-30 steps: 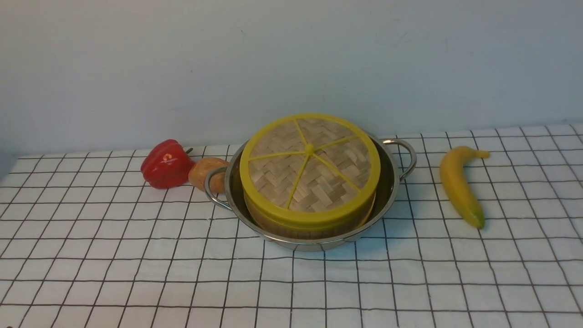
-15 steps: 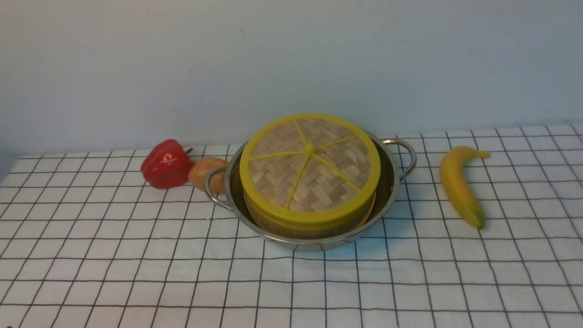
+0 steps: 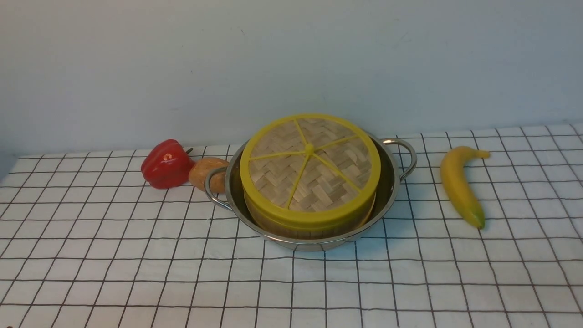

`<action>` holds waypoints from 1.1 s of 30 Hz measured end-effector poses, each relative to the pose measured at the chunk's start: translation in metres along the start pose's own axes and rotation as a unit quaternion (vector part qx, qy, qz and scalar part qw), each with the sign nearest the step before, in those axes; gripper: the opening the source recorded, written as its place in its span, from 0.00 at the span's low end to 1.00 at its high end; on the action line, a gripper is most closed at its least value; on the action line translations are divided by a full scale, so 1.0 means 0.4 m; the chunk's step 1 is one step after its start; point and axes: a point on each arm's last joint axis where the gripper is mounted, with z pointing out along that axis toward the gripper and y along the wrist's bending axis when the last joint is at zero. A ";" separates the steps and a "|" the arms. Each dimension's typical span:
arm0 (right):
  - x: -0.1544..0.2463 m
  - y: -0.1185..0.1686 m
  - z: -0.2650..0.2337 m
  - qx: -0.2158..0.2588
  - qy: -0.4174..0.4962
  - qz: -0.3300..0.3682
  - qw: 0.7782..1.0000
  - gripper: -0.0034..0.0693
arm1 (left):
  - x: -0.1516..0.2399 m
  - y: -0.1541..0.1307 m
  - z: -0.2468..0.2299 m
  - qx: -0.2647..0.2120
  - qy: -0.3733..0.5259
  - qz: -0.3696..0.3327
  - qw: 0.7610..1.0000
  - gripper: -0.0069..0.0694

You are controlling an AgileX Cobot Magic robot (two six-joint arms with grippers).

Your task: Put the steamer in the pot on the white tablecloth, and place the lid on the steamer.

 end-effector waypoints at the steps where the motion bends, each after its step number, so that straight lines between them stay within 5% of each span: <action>1: 0.010 0.000 -0.001 -0.001 -0.006 0.001 1.000 0.38 | 0.000 0.000 0.000 0.000 0.000 0.000 1.000 0.41; 33: 0.088 0.006 0.007 -0.014 0.058 0.039 0.997 0.38 | 0.000 0.000 0.000 -0.001 0.000 0.001 1.000 0.41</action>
